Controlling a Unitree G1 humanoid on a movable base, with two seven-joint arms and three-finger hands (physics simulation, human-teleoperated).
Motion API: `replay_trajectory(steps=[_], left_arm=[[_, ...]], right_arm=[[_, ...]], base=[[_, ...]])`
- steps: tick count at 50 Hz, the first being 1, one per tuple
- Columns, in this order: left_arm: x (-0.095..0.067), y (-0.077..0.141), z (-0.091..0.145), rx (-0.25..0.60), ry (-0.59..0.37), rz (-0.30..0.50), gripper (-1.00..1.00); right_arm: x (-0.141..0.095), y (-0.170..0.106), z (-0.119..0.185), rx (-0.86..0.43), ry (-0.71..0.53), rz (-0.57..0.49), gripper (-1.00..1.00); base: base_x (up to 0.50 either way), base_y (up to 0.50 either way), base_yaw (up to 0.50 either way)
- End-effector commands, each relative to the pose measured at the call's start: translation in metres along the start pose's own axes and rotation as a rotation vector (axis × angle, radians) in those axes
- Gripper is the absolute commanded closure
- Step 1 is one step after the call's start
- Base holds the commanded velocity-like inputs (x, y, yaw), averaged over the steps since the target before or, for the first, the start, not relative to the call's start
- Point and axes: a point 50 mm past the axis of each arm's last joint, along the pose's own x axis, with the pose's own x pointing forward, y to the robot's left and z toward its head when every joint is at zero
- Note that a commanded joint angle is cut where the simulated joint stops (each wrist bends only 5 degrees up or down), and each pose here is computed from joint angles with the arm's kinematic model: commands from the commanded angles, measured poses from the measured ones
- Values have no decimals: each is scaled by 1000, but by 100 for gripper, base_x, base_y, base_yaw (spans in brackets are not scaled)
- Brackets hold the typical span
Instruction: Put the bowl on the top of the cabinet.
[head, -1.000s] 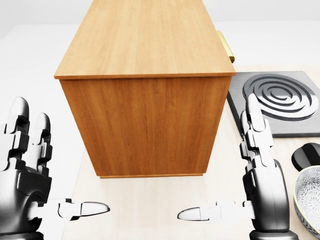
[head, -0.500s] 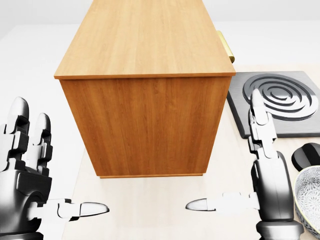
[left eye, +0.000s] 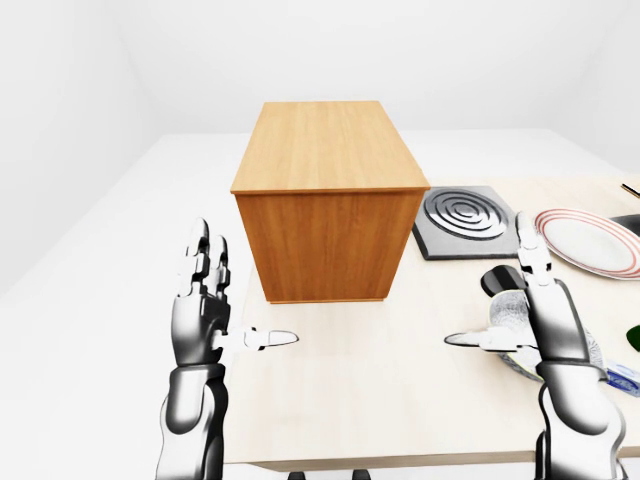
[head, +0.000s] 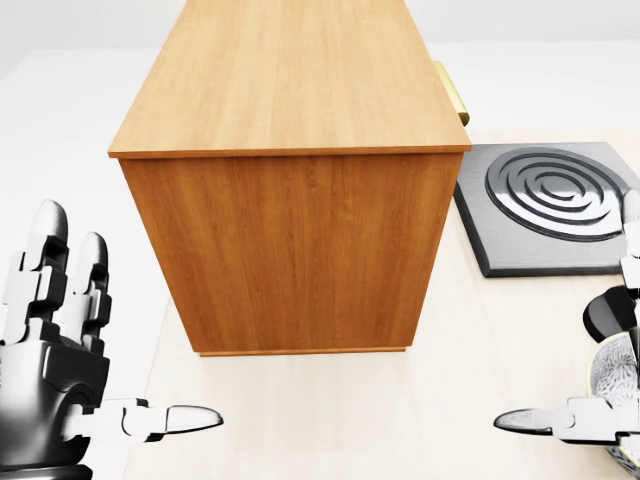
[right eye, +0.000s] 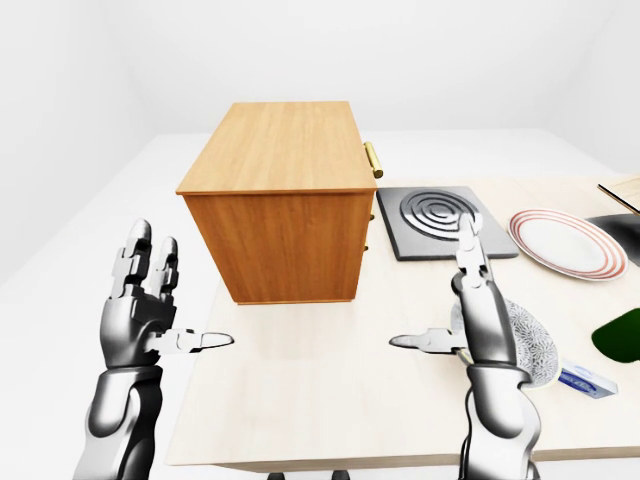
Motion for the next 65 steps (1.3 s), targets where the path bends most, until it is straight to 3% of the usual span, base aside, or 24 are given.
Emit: replay_trajectory(steps=[1,9,33,65], left_arm=[[0,0,-3,2,11,0,-100],[0,0,-3,3,12,-1,-100],[-1,-2,-5,5,23,-7,-100],[-2,-2,-9,6,42,-11,-100]], right_arm=[[-9,-18,-2,-78,36,-13,-100],[-20,-28,8,-129,21,5,-100],[-35,-29,-26,-303,184,133,-100],[-56,-15,-72,-350,434,279,-100]], base=[[0,0,0],[0,0,0],[0,0,0],[0,0,0]])
